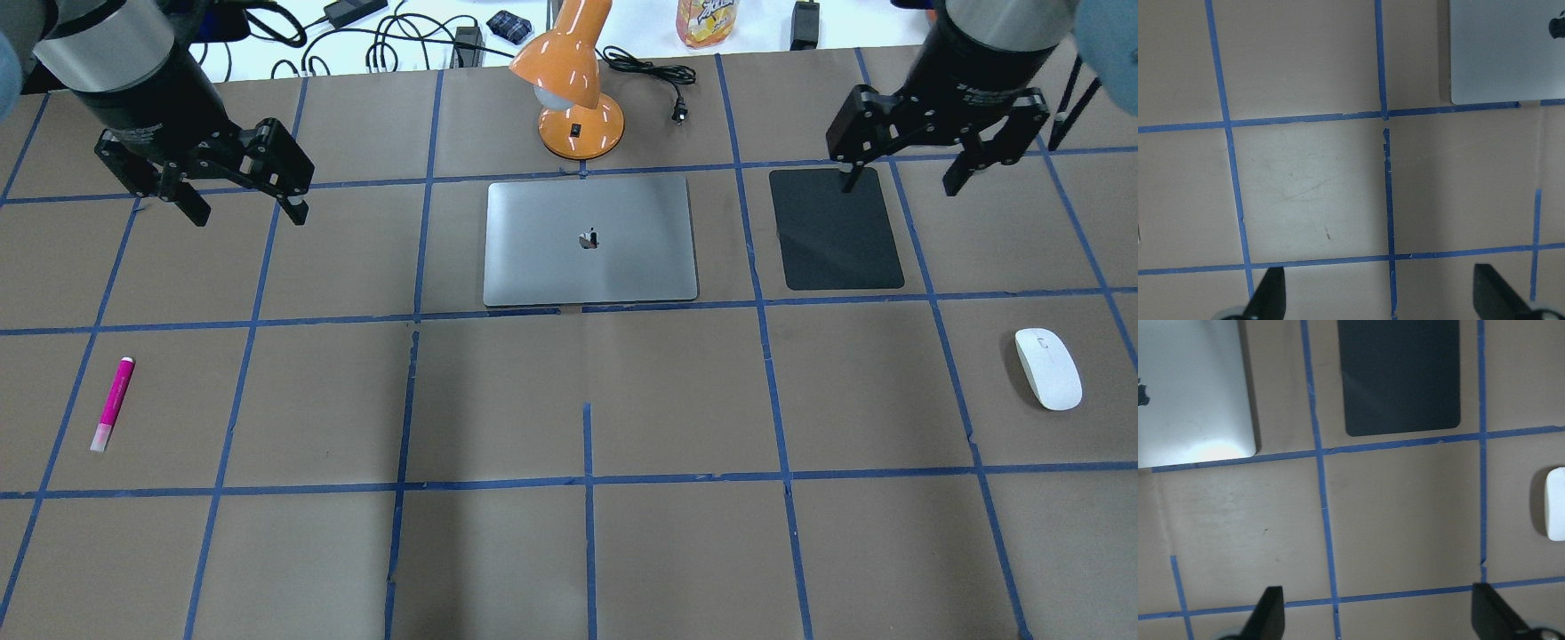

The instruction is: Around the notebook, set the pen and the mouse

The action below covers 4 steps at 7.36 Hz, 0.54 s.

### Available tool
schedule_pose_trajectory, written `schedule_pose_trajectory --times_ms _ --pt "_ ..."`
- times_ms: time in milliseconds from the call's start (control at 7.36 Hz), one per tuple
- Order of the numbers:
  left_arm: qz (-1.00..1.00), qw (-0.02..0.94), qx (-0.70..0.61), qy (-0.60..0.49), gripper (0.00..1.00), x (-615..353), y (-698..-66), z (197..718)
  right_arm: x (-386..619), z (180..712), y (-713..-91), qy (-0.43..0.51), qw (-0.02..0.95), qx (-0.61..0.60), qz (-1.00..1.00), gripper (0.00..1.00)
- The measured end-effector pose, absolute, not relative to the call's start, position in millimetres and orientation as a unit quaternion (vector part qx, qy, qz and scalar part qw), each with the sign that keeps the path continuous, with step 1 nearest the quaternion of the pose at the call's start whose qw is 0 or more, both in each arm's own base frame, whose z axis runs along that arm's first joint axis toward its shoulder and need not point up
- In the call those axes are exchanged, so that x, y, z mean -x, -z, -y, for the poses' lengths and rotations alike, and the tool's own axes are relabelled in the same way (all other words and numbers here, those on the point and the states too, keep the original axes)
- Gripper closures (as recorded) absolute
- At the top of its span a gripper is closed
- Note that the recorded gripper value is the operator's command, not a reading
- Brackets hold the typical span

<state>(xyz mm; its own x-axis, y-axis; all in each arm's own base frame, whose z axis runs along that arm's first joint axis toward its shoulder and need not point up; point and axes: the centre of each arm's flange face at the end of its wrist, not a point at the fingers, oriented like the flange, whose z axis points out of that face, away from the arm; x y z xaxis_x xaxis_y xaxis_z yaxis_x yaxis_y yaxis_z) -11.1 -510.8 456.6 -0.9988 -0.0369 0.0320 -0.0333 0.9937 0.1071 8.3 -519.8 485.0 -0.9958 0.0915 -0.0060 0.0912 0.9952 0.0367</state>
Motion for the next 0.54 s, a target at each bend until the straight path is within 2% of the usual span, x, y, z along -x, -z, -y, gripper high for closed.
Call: schedule_pose_trajectory --times_ms 272,543 --pt "0.997 0.043 -0.036 0.051 0.0 -129.4 -368.7 486.3 95.2 516.1 -463.8 -0.022 -0.001 -0.022 -1.0 0.0" --pt "0.999 0.048 0.015 0.006 0.0 -203.4 -292.8 458.4 166.5 507.0 -382.4 -0.026 -0.001 -0.021 -0.999 0.0"
